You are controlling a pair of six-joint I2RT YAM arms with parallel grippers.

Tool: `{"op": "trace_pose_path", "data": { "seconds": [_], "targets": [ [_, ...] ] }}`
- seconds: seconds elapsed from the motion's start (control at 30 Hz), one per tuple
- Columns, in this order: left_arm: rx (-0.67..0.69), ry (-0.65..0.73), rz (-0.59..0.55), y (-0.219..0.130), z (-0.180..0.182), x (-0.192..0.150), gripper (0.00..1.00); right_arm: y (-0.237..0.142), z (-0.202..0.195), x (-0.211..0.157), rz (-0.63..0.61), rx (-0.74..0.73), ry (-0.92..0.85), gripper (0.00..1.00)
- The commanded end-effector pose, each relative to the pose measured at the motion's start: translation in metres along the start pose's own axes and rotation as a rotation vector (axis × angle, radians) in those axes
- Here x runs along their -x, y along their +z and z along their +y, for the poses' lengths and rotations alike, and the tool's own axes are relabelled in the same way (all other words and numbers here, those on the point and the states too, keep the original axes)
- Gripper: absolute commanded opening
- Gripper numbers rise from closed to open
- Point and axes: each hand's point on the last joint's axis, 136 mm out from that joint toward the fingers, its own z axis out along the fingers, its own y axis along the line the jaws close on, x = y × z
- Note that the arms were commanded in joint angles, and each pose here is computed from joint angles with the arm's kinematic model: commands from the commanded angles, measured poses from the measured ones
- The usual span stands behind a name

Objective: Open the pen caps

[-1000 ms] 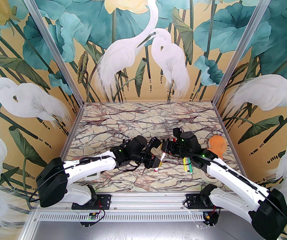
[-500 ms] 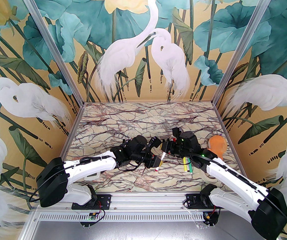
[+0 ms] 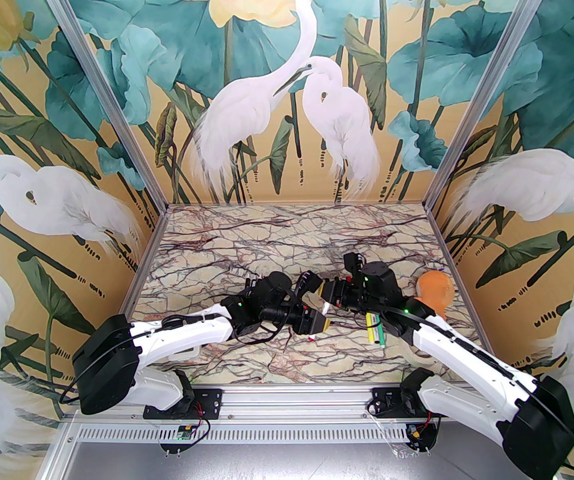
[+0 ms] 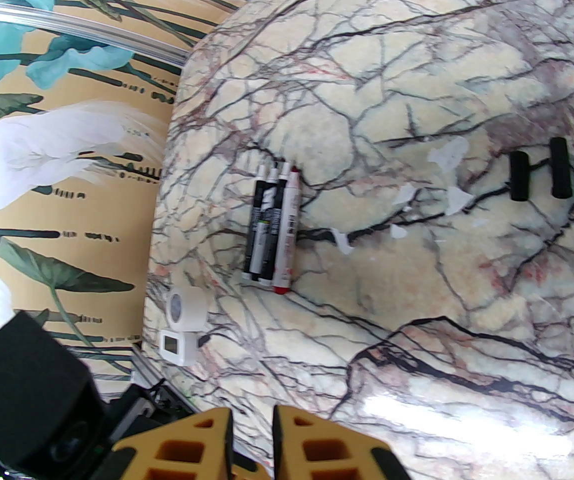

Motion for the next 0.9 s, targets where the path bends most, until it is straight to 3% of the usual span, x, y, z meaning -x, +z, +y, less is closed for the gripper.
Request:
{"op": "trace_pose_path", "data": {
  "seconds": [0.0,0.3,0.7,0.87],
  "targets": [
    [-0.045,-0.014,-0.031,0.005,-0.004,0.006,0.28,-0.001,0.006,0.002,-0.015,0.047,0.013,0.14],
    [-0.043,-0.019,-0.038,0.003,-0.002,0.006,0.09,-0.004,-0.002,0.004,-0.053,0.030,0.028,0.14],
    [-0.323,-0.018,-0.054,-0.039,-0.036,0.005,0.07,-0.041,0.047,0.030,-0.142,0.270,-0.108,0.13],
    [-0.324,-0.022,-0.028,-0.042,-0.038,0.000,0.08,-0.054,0.063,0.042,-0.179,0.337,-0.143,0.13]
  ]
}}
